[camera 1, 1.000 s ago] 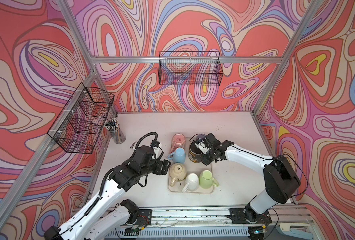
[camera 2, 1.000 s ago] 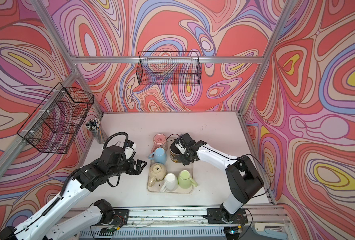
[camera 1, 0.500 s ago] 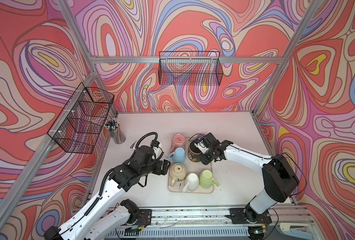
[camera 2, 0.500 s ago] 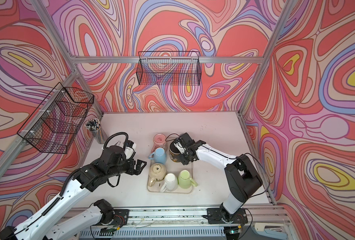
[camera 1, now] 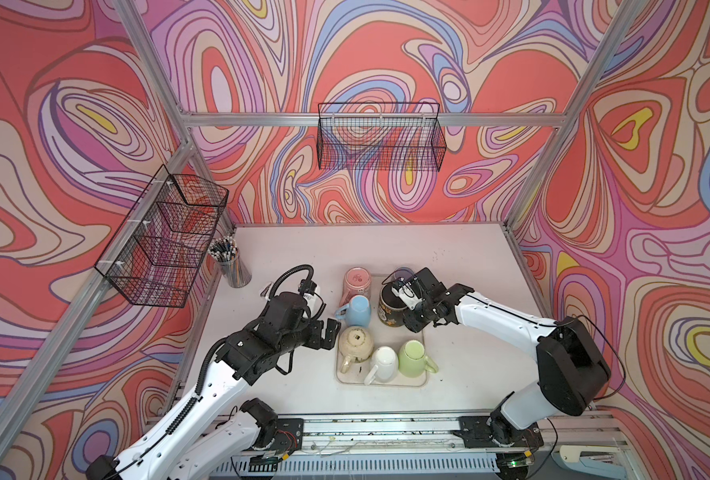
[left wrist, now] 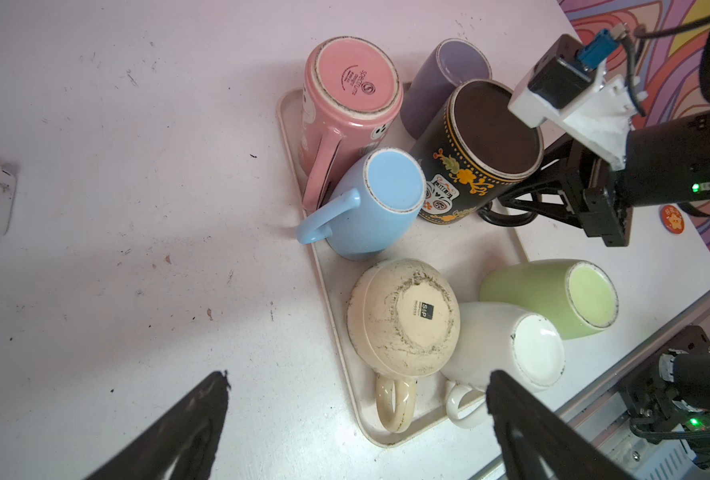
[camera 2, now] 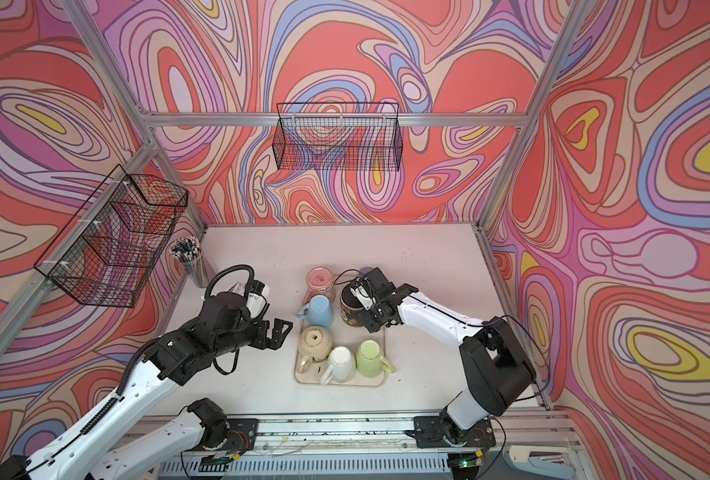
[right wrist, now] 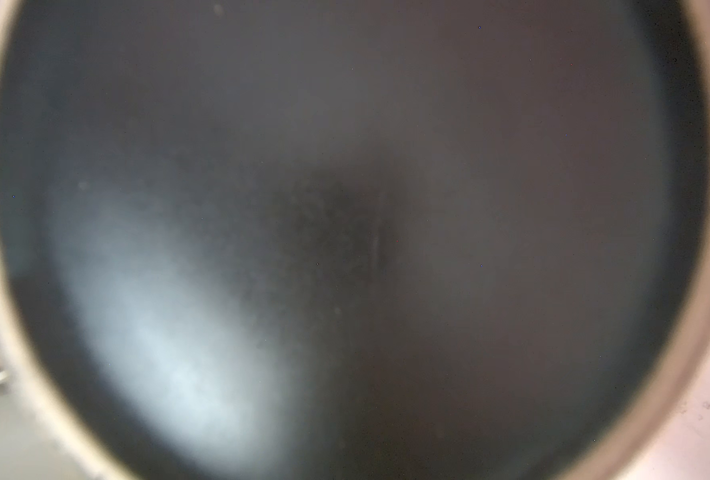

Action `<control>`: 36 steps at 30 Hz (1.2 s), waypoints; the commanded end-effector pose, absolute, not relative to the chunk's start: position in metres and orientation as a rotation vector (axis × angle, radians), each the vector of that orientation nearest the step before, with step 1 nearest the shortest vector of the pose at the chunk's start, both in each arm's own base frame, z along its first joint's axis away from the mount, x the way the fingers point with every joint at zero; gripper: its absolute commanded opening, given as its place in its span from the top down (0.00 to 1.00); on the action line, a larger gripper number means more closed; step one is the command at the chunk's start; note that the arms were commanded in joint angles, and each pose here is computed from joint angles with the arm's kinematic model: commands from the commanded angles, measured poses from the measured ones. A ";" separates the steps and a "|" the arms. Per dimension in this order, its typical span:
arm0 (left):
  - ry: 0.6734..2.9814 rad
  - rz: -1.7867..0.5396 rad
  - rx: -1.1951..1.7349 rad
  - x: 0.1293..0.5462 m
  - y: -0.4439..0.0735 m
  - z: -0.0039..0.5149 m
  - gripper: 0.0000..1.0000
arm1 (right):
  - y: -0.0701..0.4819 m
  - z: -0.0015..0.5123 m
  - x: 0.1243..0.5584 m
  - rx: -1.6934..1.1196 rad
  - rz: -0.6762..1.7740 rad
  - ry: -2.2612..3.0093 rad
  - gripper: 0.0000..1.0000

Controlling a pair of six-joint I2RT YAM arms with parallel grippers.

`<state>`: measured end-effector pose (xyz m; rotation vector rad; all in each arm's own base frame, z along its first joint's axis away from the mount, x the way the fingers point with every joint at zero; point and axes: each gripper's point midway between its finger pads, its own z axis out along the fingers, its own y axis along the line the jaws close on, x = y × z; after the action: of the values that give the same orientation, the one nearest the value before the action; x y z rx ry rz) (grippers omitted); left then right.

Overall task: Turn the mug right side up
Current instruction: 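Lift the black skull mug off the tray with the right gripper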

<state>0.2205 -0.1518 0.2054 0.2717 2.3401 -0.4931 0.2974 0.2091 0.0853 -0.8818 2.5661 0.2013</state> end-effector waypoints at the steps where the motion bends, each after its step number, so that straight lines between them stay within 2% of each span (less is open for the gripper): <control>1: 2.311 -0.482 0.243 0.221 -0.148 0.214 0.00 | 0.230 0.126 0.312 -0.821 0.305 2.401 1.00; 17: 2.313 -0.443 0.201 0.225 -0.141 0.209 0.00 | 0.236 0.200 0.305 -0.704 0.457 2.225 1.00; 28: 2.218 -0.703 0.256 0.225 -0.178 0.222 0.02 | 0.237 0.270 0.293 -0.607 0.594 2.072 1.00; 36: 2.009 -0.988 0.278 0.234 -0.216 0.247 0.04 | 0.243 0.317 0.284 -0.605 0.691 1.953 1.00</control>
<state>0.2299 -0.1951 0.2170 0.2576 2.1621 -0.8238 0.2745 0.2237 0.2322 -0.6291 2.2345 0.5662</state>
